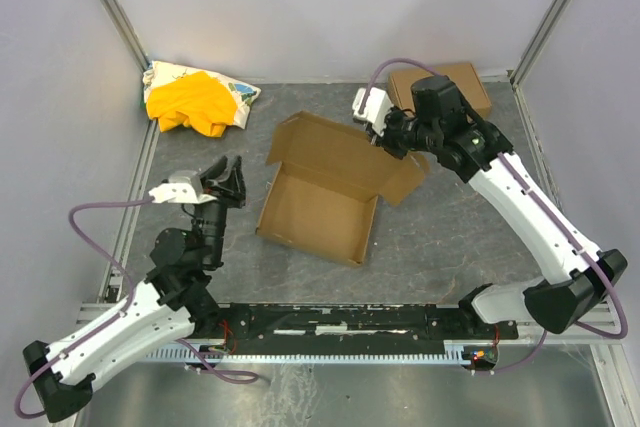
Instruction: Fold the paper box
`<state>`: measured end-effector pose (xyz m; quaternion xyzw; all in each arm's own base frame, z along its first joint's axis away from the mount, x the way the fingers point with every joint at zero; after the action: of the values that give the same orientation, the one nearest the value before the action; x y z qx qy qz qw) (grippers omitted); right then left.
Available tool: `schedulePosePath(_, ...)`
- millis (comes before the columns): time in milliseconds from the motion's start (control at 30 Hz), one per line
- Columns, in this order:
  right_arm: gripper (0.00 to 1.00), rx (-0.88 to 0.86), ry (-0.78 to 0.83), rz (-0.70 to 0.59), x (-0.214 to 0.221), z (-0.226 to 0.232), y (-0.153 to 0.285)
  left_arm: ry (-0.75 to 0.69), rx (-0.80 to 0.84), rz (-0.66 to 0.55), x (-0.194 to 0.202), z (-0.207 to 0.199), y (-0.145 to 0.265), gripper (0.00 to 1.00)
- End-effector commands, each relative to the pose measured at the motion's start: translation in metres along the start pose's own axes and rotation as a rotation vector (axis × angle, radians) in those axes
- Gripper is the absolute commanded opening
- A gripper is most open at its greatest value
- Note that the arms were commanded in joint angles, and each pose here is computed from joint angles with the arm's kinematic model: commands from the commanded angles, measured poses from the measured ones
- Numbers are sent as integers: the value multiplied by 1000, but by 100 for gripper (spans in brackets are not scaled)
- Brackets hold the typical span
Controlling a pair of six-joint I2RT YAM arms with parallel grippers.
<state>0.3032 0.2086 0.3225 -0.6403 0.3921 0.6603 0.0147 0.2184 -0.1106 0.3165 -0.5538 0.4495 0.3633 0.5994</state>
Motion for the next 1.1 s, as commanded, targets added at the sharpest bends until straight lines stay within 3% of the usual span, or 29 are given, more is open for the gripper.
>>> schedulePosePath(0, 1, 33, 256, -5, -16, 6, 17, -45, -140, 161, 4, 25, 5, 42)
schedulePosePath(267, 1, -10, 411, -7, -27, 21, 24, -107, -106, 281, 6, 0, -21, 50)
schedulePosePath(500, 1, 67, 420, -15, -22, 35, 14, 80, -150, 438, 73, -15, -12, 44)
schedulePosePath(767, 1, 195, 505, 41, 2, 54, -1, 213, -178, 414, 91, -8, 8, 39)
schedulePosePath(1067, 2, 205, 443, -14, 14, 67, -7, 149, -126, 457, 108, -20, 3, 39)
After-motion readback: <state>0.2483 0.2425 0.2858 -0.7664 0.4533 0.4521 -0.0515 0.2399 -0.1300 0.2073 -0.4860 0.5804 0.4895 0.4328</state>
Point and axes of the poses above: each gripper's point midway between its finger pads, its own y axis back along the fingers, its own z axis along the line the jaws close on, x = y × z, the point moved 3 cm from there along y, back along the fingers, and after that the axes turned 14 degrees about -y, right-handed, at the moved point
